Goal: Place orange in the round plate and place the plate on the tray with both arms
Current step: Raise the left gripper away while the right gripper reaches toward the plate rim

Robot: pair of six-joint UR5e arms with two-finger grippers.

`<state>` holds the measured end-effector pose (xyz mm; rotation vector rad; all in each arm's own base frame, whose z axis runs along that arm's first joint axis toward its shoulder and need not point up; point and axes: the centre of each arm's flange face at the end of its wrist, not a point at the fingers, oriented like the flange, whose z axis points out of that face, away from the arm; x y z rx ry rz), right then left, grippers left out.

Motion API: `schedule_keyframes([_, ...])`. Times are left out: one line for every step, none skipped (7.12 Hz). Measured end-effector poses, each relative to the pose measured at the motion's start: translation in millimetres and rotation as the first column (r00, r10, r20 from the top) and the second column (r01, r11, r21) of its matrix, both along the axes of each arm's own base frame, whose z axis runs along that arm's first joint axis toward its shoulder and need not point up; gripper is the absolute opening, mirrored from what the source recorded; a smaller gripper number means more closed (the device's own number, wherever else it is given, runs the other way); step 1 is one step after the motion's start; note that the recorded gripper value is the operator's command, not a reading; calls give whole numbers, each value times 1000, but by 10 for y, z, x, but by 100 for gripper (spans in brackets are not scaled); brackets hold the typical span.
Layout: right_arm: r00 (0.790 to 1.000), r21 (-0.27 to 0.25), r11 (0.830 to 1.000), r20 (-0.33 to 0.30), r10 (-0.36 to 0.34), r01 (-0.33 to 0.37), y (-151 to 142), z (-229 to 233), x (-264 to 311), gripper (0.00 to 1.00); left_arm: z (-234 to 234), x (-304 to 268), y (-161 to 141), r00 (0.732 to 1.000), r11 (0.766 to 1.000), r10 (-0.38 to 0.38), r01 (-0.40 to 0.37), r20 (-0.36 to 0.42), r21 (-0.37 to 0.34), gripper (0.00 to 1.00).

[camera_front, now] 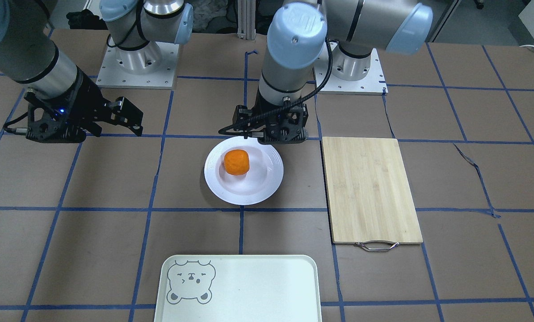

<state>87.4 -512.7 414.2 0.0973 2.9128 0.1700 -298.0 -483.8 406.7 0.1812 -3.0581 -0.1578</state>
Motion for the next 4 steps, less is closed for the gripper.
schedule_keyframes([999,-13,1000,33,18,-17,-38,-229,-81,100,335,267,0,1000,998,4,-3,16,-62,100])
schedule_keyframes([997,-33,999,76,26,-23,-49,-456,-132,100,557,595,-47,1000,994,-20,22,22,-109,100])
schedule_keyframes([986,-60,998,159,46,-37,-56,-724,-102,100,702,932,-113,998,987,-60,64,29,-145,100])
schedule_keyframes([970,-88,995,234,68,-49,-51,-1032,-47,100,805,1272,-178,995,980,-88,93,38,-175,100])
